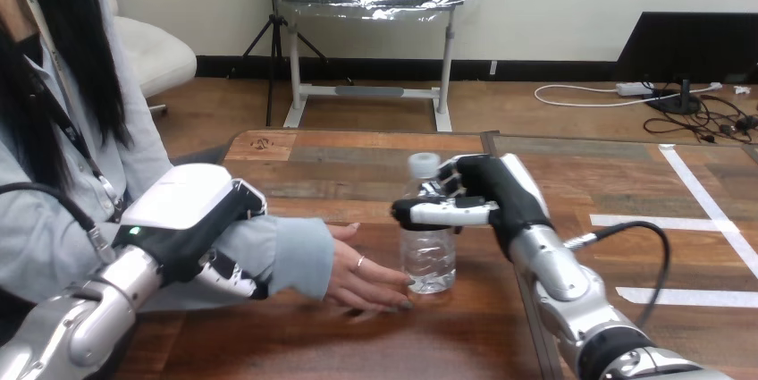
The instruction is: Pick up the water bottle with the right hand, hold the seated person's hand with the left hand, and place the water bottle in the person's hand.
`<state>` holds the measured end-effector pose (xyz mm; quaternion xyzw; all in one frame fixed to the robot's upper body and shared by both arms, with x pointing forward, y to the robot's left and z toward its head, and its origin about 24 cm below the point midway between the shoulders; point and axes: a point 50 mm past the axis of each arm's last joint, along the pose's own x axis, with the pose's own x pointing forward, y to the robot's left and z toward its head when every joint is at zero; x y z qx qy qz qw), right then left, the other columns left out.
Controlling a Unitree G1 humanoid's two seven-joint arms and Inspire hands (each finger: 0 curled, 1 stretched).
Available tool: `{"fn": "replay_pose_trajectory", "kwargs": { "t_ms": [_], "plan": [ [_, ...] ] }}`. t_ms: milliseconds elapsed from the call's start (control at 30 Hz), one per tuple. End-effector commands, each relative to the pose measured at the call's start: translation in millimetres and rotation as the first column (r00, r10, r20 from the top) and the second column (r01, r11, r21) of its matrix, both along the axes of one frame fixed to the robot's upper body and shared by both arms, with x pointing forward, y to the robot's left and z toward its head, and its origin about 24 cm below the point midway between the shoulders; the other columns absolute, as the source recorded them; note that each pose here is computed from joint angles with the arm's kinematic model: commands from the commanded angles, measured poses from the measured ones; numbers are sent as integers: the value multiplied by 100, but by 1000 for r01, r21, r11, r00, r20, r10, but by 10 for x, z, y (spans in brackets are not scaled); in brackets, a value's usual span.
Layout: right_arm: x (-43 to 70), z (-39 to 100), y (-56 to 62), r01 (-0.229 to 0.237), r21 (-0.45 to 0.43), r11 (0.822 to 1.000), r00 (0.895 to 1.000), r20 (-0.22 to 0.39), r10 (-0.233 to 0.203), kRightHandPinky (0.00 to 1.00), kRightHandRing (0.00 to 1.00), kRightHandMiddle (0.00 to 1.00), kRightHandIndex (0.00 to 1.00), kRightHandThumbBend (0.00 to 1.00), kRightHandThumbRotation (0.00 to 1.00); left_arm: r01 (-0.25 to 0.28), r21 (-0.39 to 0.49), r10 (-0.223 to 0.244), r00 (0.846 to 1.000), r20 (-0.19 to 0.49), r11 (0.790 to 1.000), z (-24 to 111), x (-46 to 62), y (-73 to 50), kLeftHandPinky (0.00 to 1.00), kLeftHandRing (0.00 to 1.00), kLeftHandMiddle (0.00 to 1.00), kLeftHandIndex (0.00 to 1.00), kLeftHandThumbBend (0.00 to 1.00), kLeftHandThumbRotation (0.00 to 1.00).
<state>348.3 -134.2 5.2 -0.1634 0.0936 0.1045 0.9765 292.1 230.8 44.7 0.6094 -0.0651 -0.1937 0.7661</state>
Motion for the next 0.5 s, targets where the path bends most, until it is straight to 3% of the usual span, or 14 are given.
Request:
{"fn": "replay_pose_trajectory", "kwargs": {
  "t_ms": [0, 233, 467],
  "plan": [
    [275, 506, 211, -79, -15, 997, 982, 173, 80, 23, 28, 38, 40, 80, 0, 49, -94, -29, 978, 206, 994, 550, 326, -210, 27, 29, 35, 35, 81, 0],
    [244, 478, 287, -118, 5, 993, 979, 171, 116, 21, 26, 36, 40, 80, 0, 57, -108, -33, 977, 211, 993, 529, 353, -255, 28, 29, 34, 35, 81, 0],
    [205, 464, 379, -170, 10, 985, 968, 189, 165, 20, 25, 34, 39, 82, 0, 62, -117, -37, 977, 208, 991, 511, 372, -293, 27, 29, 34, 35, 81, 0]
  ]
}}
